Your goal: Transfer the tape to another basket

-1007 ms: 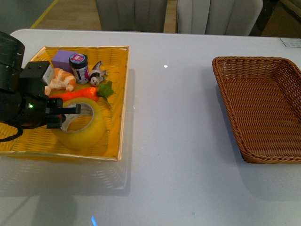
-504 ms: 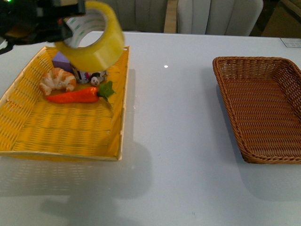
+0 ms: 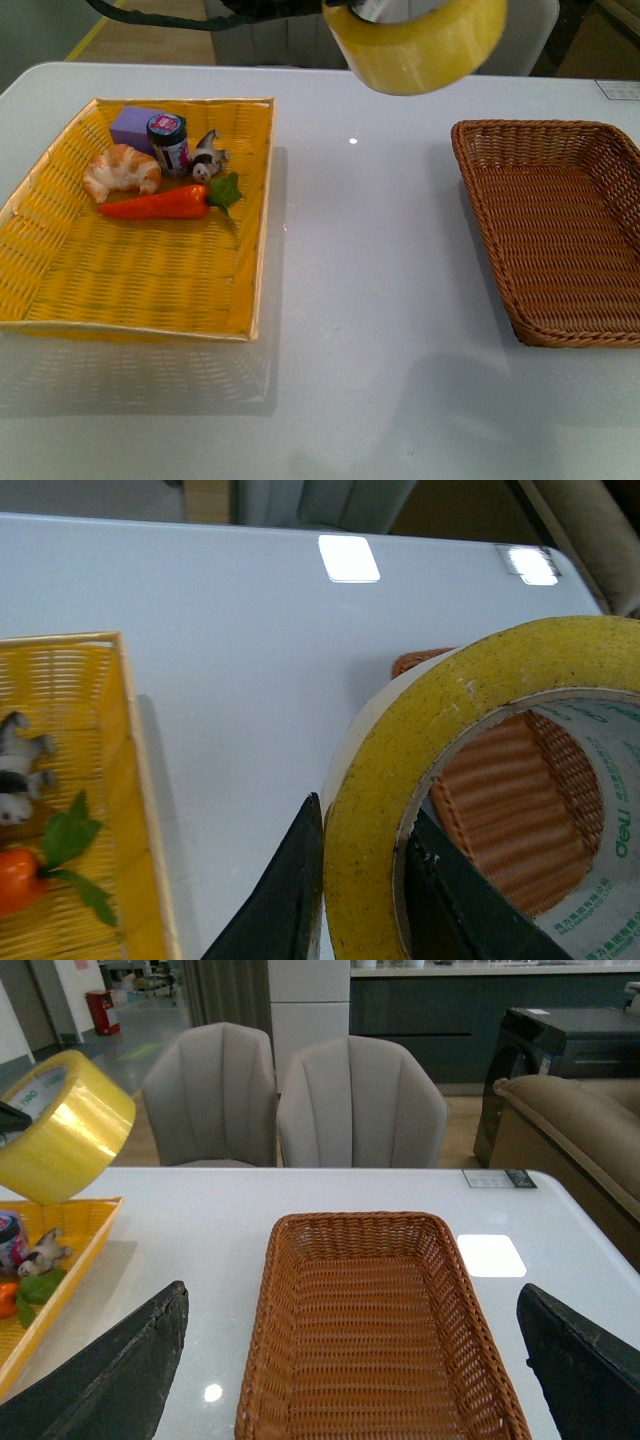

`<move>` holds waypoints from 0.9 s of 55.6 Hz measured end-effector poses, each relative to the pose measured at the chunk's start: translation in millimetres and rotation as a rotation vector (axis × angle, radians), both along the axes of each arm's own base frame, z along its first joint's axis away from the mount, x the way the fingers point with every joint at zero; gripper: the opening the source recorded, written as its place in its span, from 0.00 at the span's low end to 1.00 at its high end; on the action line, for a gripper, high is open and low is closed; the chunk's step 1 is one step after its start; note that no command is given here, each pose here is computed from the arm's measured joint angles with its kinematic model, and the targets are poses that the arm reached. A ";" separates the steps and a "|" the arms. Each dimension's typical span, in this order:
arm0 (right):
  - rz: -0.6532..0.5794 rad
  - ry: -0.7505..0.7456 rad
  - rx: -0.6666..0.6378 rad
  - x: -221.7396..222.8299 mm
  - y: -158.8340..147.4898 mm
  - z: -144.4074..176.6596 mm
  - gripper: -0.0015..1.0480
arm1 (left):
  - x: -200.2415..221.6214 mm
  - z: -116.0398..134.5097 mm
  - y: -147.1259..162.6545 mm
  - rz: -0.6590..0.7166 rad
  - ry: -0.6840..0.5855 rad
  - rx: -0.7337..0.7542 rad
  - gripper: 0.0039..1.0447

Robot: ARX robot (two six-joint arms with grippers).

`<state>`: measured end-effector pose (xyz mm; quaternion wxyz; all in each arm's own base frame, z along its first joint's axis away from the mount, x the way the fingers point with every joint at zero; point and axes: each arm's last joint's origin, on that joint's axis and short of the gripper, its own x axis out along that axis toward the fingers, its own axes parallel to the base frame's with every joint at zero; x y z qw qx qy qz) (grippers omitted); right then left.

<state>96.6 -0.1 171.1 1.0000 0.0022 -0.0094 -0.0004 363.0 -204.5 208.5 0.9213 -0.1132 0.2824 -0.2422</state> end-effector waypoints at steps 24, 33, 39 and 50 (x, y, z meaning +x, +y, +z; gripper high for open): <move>-0.084 0.324 0.129 3.6 1.9 -0.8 0.91 | -20.6 -3.4 -33.6 -0.088 0.045 -0.035 0.14; -0.005 0.423 0.336 30.0 11.5 9.3 0.91 | -20.8 -3.5 -33.5 -0.085 0.052 -0.043 0.14; 0.121 0.380 0.442 47.9 21.4 17.0 0.91 | -21.1 -3.2 -33.1 -0.082 0.056 -0.045 0.14; 0.296 0.355 0.604 71.0 36.9 16.8 0.91 | -22.2 -4.0 -33.1 -0.089 0.079 -0.051 0.14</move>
